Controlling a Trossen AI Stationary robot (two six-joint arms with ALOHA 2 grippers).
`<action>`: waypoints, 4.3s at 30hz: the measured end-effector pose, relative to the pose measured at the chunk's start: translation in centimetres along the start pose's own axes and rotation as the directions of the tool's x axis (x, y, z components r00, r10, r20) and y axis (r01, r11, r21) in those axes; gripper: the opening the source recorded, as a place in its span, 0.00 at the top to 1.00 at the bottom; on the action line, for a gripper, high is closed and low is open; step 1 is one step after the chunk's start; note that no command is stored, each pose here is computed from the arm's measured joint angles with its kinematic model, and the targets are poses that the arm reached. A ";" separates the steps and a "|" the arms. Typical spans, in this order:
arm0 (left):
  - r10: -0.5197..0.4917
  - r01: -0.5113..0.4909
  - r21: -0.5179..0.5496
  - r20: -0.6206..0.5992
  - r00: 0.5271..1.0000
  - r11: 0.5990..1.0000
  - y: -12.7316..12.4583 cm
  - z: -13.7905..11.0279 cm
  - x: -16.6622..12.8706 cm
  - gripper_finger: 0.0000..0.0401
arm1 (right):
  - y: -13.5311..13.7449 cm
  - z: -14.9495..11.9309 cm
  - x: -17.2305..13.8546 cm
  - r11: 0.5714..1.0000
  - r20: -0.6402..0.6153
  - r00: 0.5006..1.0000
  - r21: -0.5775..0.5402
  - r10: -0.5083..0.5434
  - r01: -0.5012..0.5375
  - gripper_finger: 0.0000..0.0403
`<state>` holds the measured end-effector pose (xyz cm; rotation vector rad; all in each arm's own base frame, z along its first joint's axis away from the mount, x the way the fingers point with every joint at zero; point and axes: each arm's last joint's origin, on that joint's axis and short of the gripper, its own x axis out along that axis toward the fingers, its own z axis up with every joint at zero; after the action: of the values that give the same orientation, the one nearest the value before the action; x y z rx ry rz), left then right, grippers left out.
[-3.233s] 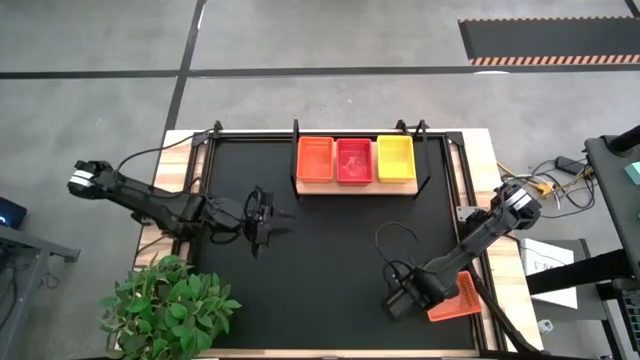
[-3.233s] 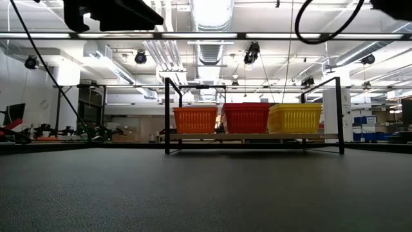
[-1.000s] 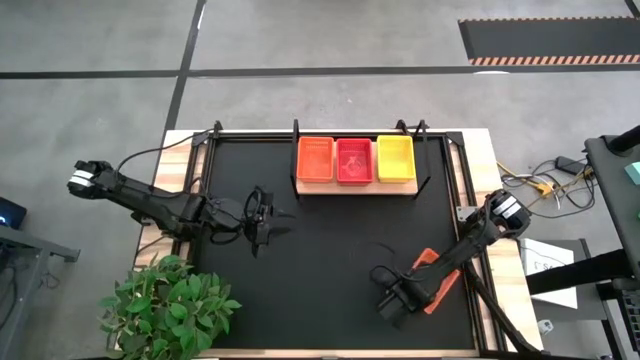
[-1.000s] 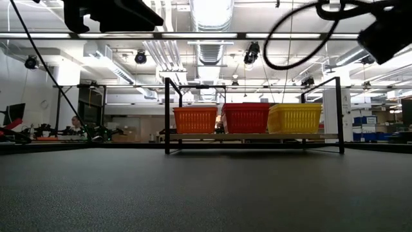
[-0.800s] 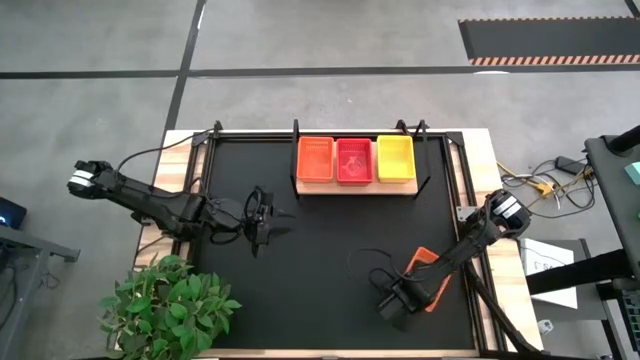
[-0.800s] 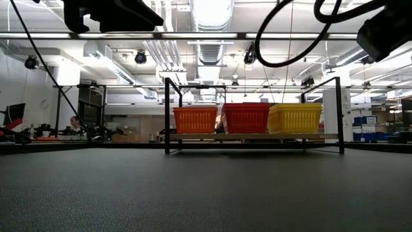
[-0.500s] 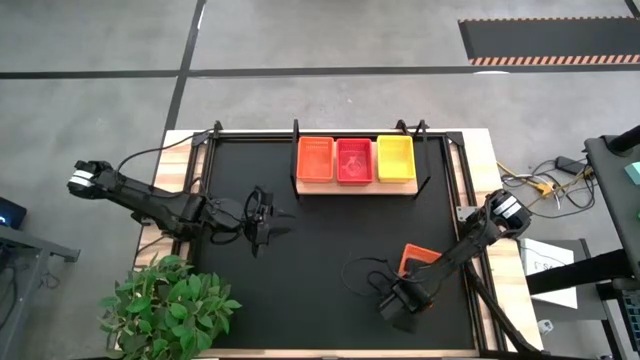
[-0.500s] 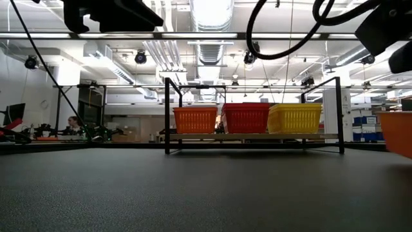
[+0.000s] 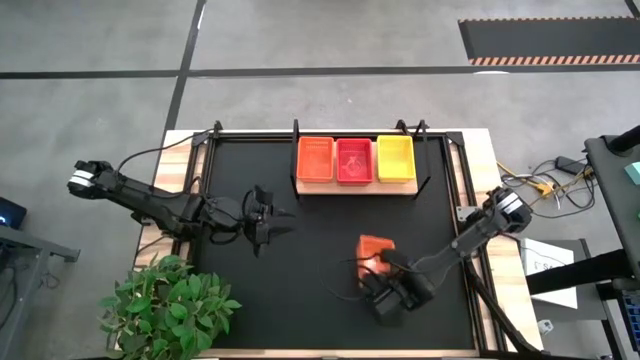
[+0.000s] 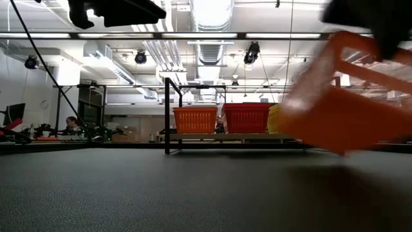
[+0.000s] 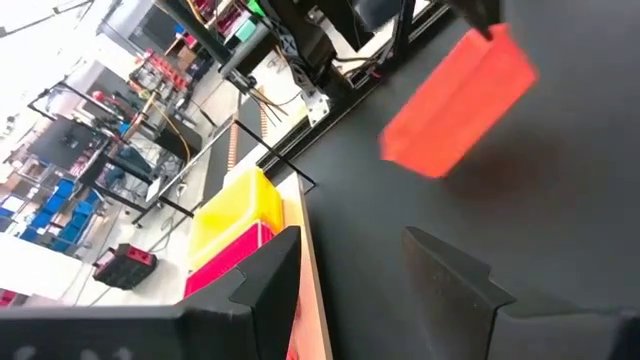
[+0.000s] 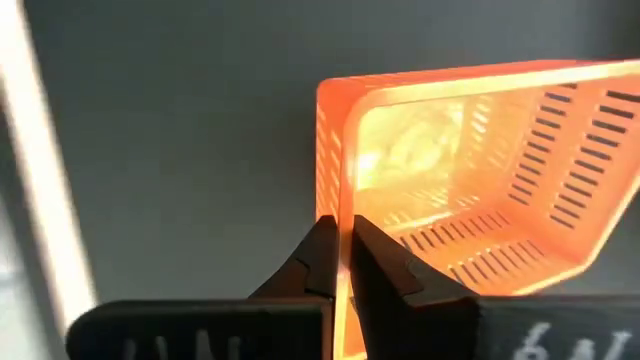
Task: Stack baskets on shelf by color
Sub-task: Stack the orange basket on top of the orange basket on the shelf
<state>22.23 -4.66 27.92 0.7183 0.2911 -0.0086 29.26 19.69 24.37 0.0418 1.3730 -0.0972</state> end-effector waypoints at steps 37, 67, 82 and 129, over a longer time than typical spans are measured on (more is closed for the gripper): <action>0.303 -0.301 0.041 -0.152 0.941 0.953 2.1 0.2 -1.9 0.60 | -26.0 13.9 -2.5 0.939 0.452 0.829 0.065 -0.329 0.337 0.97; 0.204 -0.220 -0.250 -0.088 0.975 0.943 1.3 0.1 -1.2 0.60 | -21.8 5.3 -5.8 0.979 0.618 0.772 -0.013 -0.151 0.202 0.92; -0.026 -0.026 -0.246 -0.205 0.978 0.969 4.4 1.3 6.4 0.76 | -21.5 -4.6 -0.7 0.977 0.900 0.436 -0.077 -0.017 0.197 0.98; -0.125 -0.001 -0.252 -0.483 0.867 0.968 12.0 -8.0 14.3 0.75 | -21.2 -6.0 0.8 0.980 0.875 0.480 -0.145 0.062 0.138 0.98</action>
<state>35.20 10.90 26.15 0.4528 0.7987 0.1515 21.61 -0.97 22.99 -0.1931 0.3079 -0.0060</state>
